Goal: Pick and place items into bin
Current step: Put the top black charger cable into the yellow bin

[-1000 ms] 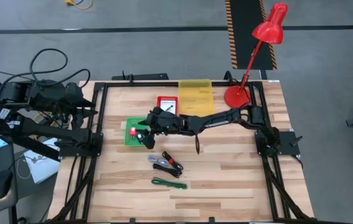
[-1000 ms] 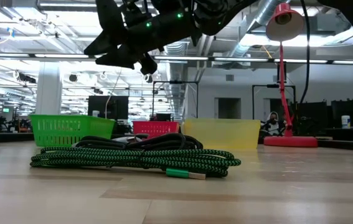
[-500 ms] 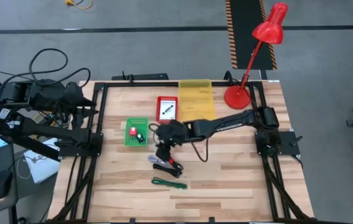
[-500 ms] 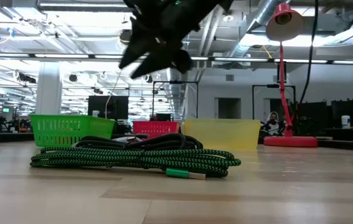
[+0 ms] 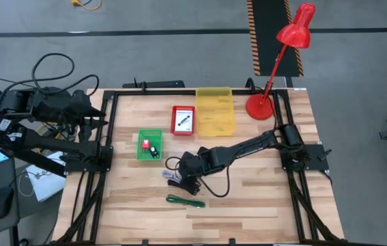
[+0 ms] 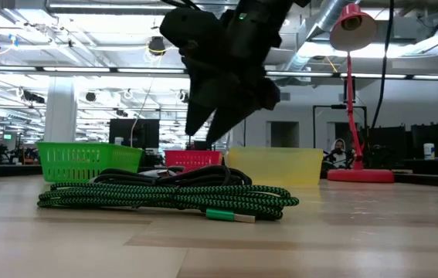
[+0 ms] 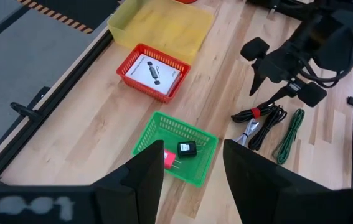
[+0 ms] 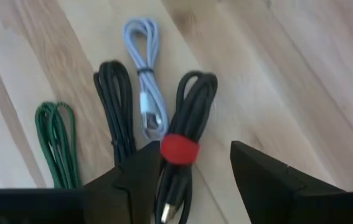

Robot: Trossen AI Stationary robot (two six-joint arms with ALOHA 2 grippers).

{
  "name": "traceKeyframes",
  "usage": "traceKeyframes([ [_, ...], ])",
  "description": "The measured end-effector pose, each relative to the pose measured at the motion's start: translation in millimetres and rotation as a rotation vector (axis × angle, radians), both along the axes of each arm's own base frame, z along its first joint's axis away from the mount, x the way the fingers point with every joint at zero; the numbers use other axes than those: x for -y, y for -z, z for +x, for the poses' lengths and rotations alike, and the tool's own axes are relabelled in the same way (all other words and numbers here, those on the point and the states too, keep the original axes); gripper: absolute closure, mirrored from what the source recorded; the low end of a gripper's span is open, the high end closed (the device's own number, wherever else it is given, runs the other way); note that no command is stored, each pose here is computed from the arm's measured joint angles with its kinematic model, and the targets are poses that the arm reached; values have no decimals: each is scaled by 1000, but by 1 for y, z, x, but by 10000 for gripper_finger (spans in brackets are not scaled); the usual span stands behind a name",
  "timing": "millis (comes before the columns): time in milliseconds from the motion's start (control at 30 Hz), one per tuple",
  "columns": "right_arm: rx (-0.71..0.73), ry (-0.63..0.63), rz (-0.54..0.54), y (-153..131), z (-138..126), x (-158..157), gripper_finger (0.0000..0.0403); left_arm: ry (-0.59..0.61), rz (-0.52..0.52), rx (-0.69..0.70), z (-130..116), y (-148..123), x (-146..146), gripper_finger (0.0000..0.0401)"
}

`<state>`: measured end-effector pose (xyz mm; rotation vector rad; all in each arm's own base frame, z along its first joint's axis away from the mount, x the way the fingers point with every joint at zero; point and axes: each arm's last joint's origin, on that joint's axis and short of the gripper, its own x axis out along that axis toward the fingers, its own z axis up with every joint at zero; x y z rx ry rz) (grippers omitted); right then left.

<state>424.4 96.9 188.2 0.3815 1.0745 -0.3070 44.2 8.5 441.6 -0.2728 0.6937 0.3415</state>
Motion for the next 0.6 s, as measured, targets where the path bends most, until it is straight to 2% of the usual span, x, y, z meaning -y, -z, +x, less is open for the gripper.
traceKeyframes([
  [333, -20, -14, 7, 6, -5, -11, 189, 3, 3, -1, 0, 0, 0, 247],
  [600, -21, -6, 9, 7, -6, -10, 190, 1, 1, -1, 0, 0, 0, 247],
])
